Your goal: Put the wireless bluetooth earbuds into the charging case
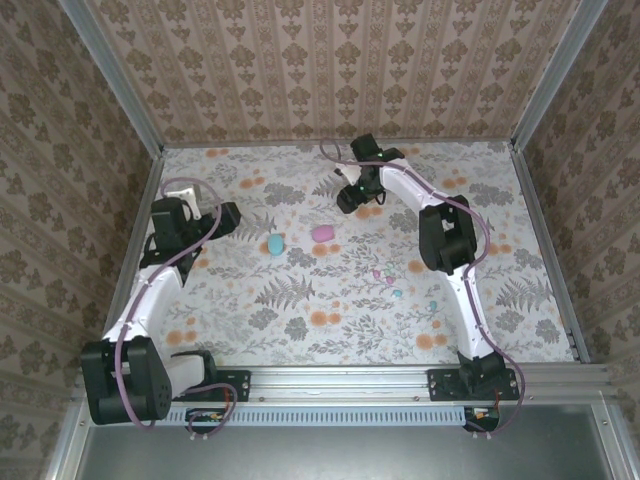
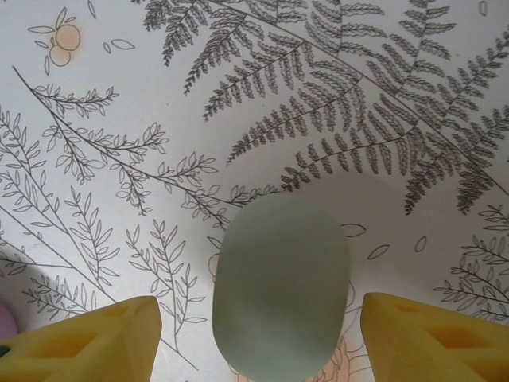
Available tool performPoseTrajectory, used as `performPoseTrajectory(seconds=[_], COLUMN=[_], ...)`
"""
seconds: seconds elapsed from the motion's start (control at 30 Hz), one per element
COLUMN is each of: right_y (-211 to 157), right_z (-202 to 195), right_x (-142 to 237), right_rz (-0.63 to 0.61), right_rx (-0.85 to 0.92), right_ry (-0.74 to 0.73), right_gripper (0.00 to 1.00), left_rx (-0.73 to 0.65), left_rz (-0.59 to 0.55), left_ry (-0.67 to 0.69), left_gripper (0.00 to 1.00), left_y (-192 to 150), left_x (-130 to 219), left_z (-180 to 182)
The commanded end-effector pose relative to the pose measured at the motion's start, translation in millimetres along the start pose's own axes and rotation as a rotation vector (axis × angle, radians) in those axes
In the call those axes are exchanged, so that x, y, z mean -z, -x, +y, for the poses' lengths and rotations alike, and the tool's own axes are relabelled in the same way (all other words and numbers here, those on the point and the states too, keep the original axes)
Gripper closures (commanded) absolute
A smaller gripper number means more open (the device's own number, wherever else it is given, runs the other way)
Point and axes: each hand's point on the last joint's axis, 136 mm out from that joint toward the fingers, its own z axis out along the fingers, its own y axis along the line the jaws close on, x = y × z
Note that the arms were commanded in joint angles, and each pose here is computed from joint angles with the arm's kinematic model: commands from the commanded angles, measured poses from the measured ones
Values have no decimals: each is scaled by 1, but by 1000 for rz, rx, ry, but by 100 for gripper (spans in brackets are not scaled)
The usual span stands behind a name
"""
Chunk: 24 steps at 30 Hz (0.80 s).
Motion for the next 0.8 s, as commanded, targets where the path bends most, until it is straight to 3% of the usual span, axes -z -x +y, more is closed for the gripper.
performPoseTrajectory(seconds=[0.0, 0.3, 0.47, 0.53, 0.77], right_y=[-9, -15, -18, -18, -4], right_z=[-1, -5, -5, -3, 20], right_x=[-7, -15, -17, -16, 18], right_rz=[64, 112, 122, 118, -38], right_rx=[24, 29, 37, 43, 77], right_ry=[-18, -35, -32, -24, 53], right_gripper=[31, 32, 38, 47, 54], left_rx=[-35, -43, -45, -47, -34], left_rz=[-7, -2, 2, 4, 12], left_ry=[-26, -36, -46, -53, -108], left_gripper=[0, 0, 1, 2, 4], left_y=[9, 10, 11, 12, 16], left_x=[1, 3, 4, 5, 7], left_z=[-9, -15, -20, -23, -41])
